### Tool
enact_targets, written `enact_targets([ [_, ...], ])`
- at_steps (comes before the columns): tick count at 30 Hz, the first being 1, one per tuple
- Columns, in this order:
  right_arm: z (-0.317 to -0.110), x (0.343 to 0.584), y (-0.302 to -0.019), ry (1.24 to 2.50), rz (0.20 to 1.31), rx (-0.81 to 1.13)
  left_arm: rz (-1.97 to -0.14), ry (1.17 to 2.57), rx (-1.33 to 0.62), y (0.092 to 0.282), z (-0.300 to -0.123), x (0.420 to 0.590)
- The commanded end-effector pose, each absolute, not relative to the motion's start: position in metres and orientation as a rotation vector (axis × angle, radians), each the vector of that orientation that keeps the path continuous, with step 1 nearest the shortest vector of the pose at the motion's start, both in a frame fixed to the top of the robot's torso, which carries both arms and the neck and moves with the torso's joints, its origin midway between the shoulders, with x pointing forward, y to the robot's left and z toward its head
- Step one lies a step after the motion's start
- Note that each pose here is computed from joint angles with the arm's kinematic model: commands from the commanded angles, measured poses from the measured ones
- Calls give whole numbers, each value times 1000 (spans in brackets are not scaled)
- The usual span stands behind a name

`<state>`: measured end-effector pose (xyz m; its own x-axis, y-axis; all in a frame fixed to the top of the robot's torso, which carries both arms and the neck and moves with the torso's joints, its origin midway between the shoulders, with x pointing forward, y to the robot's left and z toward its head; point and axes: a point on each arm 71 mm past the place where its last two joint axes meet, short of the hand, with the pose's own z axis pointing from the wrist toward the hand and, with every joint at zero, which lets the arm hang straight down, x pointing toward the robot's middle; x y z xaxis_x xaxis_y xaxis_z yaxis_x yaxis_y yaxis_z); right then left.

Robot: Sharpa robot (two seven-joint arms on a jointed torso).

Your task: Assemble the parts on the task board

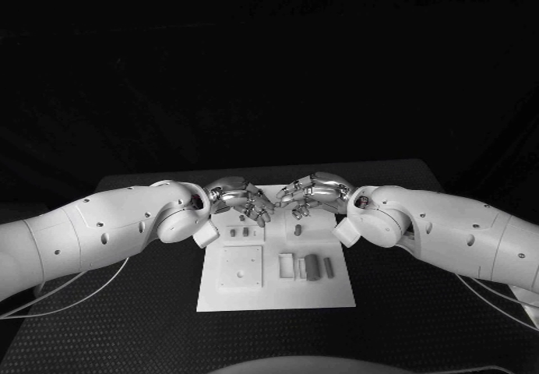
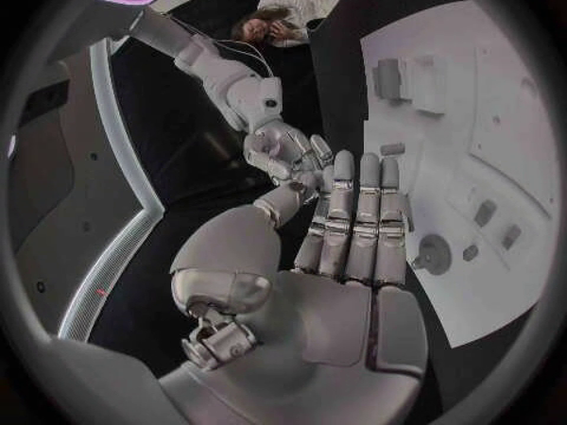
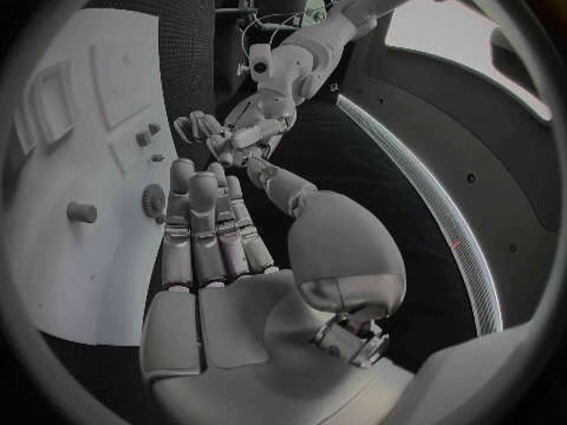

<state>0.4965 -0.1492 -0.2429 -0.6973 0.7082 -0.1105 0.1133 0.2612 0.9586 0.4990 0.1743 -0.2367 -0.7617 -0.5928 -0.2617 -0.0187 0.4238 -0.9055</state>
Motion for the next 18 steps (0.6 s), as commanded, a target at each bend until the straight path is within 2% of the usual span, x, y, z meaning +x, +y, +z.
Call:
enact_targets([
  [1, -242, 492, -142, 2038, 1531, 727, -1371, 2114, -498, 171, -235, 498],
  [18, -243, 498, -147, 1997, 1443, 732, -1377, 2129, -492, 172, -235, 497],
])
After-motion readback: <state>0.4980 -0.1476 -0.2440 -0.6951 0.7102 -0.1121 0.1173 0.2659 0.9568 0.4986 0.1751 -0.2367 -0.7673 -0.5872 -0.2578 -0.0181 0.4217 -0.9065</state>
